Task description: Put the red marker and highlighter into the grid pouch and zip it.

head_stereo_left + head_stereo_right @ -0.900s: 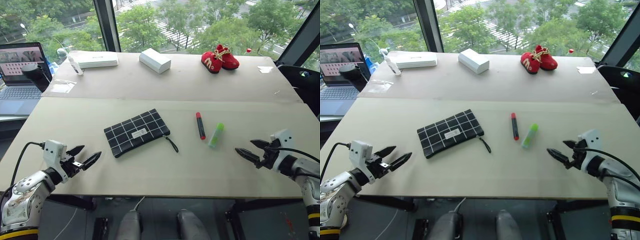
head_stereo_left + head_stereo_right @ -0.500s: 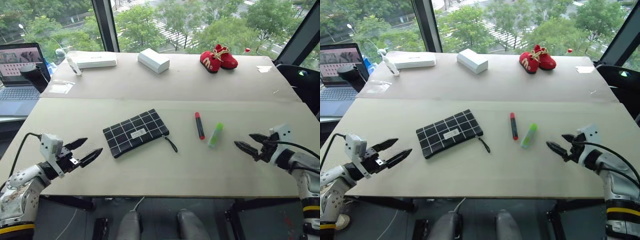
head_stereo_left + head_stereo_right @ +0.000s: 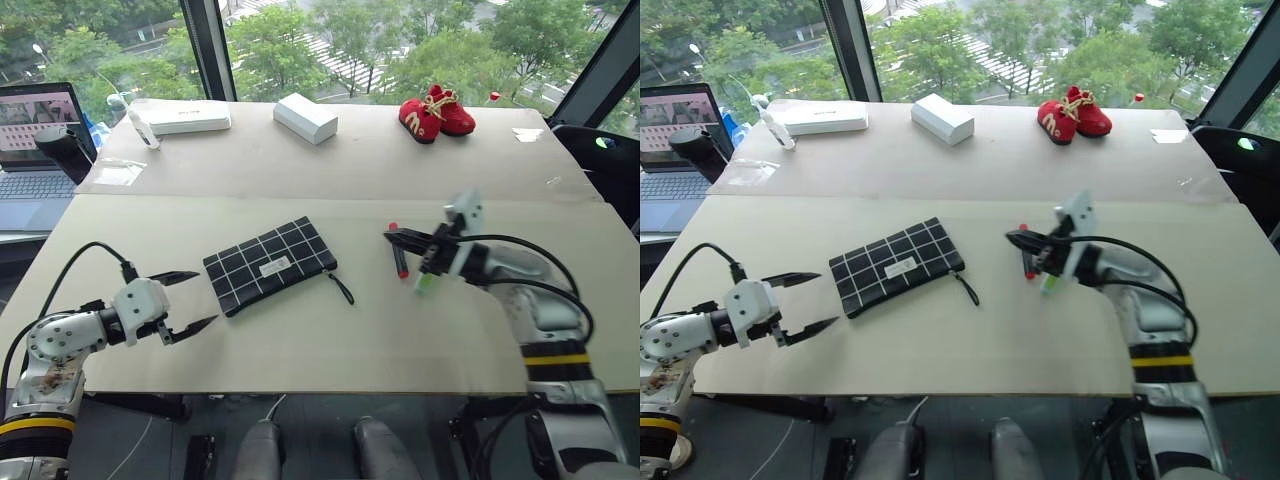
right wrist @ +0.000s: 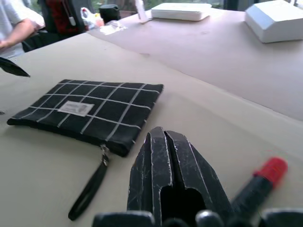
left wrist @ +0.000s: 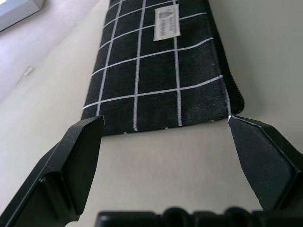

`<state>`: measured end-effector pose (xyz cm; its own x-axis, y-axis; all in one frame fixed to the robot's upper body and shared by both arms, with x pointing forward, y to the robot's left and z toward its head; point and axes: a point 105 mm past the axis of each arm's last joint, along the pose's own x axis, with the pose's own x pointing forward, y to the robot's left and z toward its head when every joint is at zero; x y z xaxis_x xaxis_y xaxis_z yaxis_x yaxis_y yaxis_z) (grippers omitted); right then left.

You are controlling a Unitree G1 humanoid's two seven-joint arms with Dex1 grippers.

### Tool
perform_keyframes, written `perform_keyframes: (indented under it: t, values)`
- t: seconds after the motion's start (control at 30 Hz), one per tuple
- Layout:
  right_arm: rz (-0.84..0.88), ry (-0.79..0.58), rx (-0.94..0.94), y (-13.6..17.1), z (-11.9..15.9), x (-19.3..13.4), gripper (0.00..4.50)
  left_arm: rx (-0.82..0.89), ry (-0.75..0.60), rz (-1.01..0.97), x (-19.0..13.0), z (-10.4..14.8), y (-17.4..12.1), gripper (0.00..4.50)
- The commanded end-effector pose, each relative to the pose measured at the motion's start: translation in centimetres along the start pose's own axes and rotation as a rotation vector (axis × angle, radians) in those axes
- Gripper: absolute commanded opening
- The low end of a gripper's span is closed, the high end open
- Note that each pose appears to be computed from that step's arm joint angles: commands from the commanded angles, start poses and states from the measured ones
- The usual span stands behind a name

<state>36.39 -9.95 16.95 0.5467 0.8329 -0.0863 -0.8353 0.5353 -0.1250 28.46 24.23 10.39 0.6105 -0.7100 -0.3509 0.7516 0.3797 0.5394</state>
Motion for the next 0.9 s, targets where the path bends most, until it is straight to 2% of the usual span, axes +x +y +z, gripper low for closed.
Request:
perform_keyframes:
  t: [0.03, 0.27, 0.37, 0.5, 0.9]
  values:
    - [-0.095, 0.069, -0.131, -1.2, -0.1, 2.3, 0.02, 0.085, 0.031, -0.037, -0.3, 0.4, 0.4, 4.5]
    - [-0.056, 0.154, -0.244, 0.0, -1.4, 6.2, 0.02, 0.117, 0.043, -0.05, -0.2, 0.8, 0.7, 4.5]
    - [-0.026, 0.253, -0.378, 0.3, -3.5, 6.4, 0.02, 0.128, 0.039, -0.042, -0.3, 1.0, 0.9, 4.5]
    - [0.037, 0.289, -0.439, 1.0, -4.5, 6.4, 0.02, 0.139, 0.033, -0.033, -0.2, 1.3, 1.1, 4.5]
    - [0.05, 0.295, -0.5, 1.1, -4.5, 7.1, 0.02, 0.185, 0.061, -0.052, 0.0, 0.5, 1.0, 4.5]
